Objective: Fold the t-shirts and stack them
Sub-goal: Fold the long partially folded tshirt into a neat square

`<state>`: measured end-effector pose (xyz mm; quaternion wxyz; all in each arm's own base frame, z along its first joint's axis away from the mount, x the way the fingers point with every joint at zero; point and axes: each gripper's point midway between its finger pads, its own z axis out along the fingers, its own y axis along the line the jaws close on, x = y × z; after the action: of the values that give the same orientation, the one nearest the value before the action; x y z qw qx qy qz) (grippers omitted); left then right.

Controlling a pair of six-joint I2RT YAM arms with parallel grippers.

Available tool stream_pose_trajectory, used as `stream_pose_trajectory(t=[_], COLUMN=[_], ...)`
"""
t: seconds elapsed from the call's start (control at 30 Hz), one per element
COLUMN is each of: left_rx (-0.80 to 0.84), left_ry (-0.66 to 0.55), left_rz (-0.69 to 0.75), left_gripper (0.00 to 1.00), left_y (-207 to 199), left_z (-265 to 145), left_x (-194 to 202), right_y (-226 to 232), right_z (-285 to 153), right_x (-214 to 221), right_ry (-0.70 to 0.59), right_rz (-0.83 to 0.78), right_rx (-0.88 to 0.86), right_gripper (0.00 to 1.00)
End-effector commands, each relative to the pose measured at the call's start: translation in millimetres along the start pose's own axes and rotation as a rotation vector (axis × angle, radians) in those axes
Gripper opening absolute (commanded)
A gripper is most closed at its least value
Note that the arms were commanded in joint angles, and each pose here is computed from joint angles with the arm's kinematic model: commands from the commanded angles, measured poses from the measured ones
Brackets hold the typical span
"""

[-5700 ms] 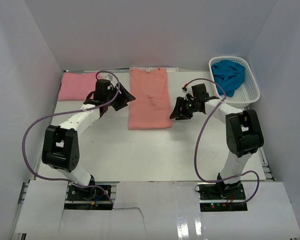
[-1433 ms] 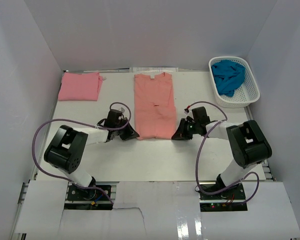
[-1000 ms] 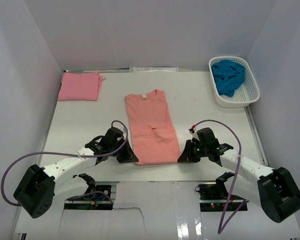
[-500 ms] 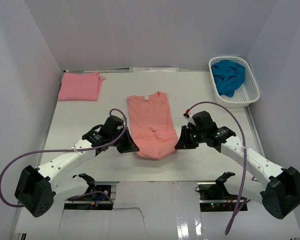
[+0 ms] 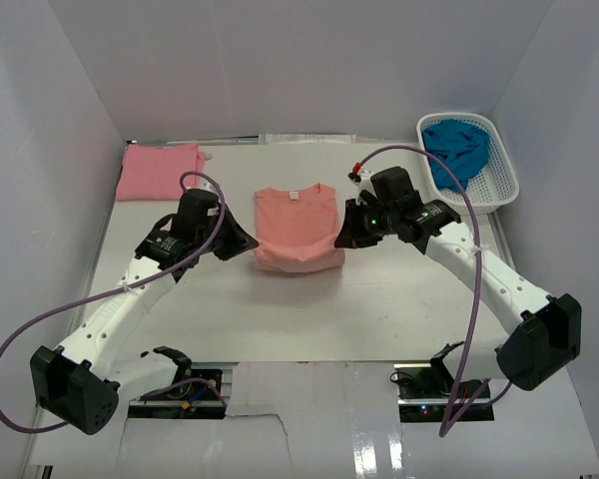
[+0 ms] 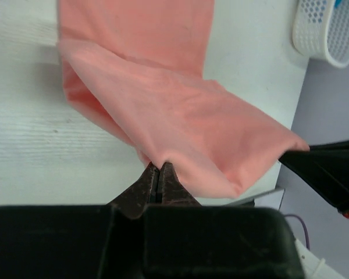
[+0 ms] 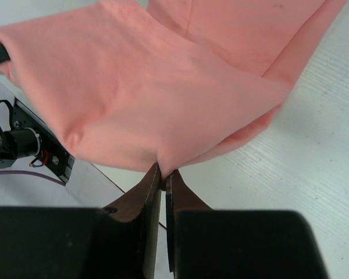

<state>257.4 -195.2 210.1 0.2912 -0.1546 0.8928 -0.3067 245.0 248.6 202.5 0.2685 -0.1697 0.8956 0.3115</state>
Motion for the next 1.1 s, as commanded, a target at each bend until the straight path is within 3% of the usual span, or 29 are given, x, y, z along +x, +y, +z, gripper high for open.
stream_pose_trajectory(t=[0.0, 0.27, 0.5, 1.07], left_rx=[-0.054, -0.016, 0.03, 0.119], left_ry=[-0.056, 0.003, -0.001, 0.141], left_rz=[-0.018, -0.057, -0.05, -0.116], left_gripper=[0.0, 0.0, 0.0, 0.0], left_y=[16, 21, 12, 22], left_z=[5, 43, 37, 3], left_x=[-29, -41, -42, 21], right_y=[5, -8, -5, -5], right_z=[0, 24, 10, -5], right_x=[-29, -53, -42, 49], right_ry=[-0.026, 0.004, -0.012, 0.032], right_rz=[-0.051, -0.044, -0.049, 0.055], right_rx=[-0.014, -0.021, -0.03, -0.078], right_gripper=[0.08, 0.08, 0.08, 0.08])
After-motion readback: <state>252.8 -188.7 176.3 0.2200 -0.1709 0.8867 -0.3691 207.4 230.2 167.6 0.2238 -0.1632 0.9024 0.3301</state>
